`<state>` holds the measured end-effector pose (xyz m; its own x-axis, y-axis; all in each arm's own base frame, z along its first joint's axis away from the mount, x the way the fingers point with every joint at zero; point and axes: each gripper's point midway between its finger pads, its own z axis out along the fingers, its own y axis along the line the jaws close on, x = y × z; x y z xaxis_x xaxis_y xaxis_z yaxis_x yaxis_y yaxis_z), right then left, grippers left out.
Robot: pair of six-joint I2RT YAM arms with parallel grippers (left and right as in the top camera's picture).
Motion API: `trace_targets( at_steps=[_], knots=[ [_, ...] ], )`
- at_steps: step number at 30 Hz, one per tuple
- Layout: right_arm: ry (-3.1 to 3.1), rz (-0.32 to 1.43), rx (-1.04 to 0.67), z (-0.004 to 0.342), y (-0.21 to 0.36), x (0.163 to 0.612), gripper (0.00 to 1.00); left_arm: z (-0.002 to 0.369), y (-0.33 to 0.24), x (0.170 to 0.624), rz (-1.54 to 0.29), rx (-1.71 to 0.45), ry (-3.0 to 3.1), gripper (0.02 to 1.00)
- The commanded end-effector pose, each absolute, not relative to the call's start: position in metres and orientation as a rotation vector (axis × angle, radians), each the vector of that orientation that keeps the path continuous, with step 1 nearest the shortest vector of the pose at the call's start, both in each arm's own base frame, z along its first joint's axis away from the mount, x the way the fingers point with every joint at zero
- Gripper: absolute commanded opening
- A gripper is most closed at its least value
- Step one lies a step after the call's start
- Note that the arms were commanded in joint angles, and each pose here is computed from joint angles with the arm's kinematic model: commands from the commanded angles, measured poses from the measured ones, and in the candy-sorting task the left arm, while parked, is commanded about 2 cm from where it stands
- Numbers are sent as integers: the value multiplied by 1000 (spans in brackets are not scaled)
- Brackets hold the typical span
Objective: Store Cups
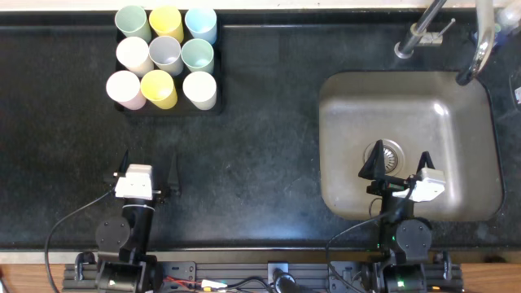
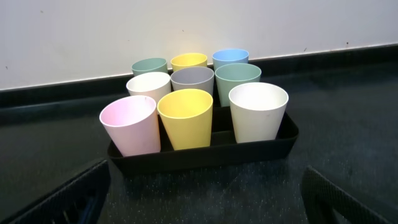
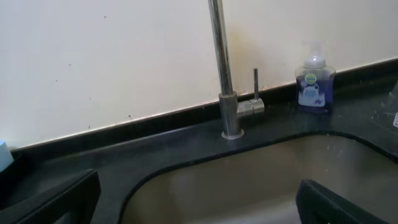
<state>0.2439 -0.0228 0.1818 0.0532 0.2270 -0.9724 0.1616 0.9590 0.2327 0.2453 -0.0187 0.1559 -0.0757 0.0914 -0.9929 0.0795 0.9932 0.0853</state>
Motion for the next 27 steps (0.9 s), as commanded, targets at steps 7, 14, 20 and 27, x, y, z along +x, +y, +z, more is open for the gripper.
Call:
trace_targets(
  at_steps=[7,14,20,27],
  knots=[
    [1544,156,237,178,-3,246,998,156,-19,245,1,128,1644,998],
    [1582,206,109,172,17,246,996,156,-19,245,1,128,1645,998],
    [1582,109,24,172,15,246,998,156,-19,245,1,128,1645,998],
    [1581,92,6,172,15,246,998,156,-19,245,1,128,1645,998]
  ],
)
